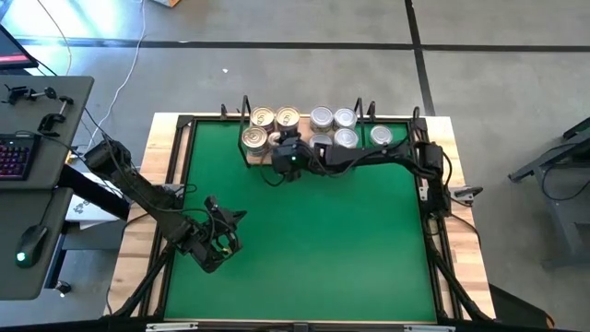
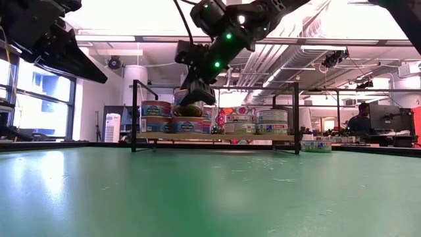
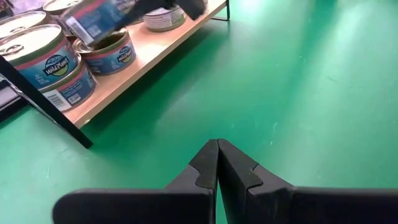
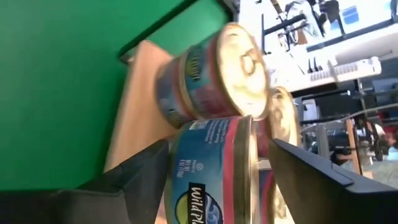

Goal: Stack canned seafood by type on shelf
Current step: Stack the blue pink tuna can on top of the other blue pink tuna can on the shelf

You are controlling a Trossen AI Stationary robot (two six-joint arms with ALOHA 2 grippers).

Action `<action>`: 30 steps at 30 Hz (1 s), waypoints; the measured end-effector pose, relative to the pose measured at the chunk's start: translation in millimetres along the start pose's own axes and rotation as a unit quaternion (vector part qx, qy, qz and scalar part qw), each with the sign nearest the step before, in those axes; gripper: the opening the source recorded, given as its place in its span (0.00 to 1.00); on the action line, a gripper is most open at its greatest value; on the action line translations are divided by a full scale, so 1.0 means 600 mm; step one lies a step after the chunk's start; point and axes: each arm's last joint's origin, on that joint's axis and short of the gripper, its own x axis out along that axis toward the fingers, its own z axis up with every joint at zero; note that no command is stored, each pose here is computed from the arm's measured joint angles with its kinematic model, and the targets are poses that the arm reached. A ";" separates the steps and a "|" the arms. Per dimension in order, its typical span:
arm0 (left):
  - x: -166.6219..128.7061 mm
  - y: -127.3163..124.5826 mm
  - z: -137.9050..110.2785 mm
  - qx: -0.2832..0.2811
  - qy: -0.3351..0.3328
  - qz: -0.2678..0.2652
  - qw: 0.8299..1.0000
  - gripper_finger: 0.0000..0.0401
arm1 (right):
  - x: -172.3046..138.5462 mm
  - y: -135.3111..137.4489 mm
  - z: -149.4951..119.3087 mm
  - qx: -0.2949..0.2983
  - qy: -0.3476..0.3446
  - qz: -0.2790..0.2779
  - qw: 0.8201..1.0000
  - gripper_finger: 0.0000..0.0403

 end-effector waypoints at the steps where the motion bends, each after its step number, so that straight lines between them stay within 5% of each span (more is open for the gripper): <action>1: 0.000 0.000 0.000 0.000 0.000 0.000 1.000 0.00 | 0.000 -0.004 0.002 0.006 -0.002 -0.002 1.000 0.66; 30: 0.000 -0.002 0.001 -0.006 -0.002 -0.002 1.000 0.00 | 0.005 -0.021 -0.010 0.037 0.017 -0.019 0.999 0.66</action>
